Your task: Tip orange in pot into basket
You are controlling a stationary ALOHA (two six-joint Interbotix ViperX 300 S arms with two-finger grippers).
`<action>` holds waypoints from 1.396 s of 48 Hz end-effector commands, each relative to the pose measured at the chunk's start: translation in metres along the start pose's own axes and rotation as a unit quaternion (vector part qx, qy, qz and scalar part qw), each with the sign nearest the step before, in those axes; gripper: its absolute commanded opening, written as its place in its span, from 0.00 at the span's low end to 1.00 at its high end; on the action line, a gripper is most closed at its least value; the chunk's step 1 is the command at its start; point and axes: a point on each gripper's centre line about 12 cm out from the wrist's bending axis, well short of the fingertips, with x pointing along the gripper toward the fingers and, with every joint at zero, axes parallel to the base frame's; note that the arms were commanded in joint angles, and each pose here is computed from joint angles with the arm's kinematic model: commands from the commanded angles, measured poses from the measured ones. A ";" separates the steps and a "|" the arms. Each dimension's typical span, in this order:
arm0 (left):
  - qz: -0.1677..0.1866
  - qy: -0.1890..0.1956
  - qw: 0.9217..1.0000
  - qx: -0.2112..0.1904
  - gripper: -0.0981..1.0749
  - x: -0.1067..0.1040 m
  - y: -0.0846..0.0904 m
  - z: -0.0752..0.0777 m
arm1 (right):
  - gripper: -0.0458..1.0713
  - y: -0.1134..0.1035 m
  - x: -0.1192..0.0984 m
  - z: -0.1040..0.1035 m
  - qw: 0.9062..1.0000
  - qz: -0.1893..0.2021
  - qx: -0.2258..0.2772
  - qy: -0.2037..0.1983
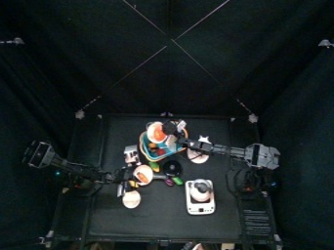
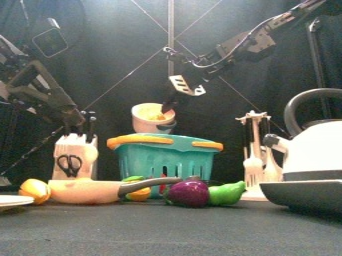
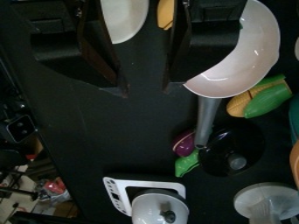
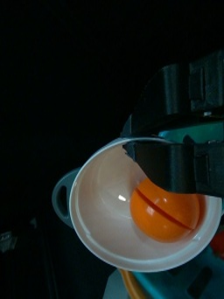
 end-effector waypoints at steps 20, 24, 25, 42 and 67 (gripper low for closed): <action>0.001 -0.011 1.000 -0.002 0.75 0.001 0.000 0.006 | 0.23 0.000 -0.007 0.003 0.994 -0.078 -0.072 0.034; 0.001 -0.010 1.000 -0.002 0.75 0.001 0.000 0.006 | 0.23 0.003 -0.009 0.004 0.993 -0.080 -0.081 0.030; 0.001 -0.011 1.000 -0.002 0.75 0.001 0.000 0.006 | 0.23 0.003 -0.009 0.004 0.993 -0.081 -0.085 0.030; 0.001 -0.009 1.000 -0.003 0.75 0.001 0.000 0.005 | 0.23 0.011 -0.020 0.009 0.979 -0.139 -0.150 0.007; 0.001 -0.009 1.000 -0.003 0.75 0.001 0.000 0.005 | 0.23 0.026 -0.015 0.000 0.943 -0.190 -0.267 0.054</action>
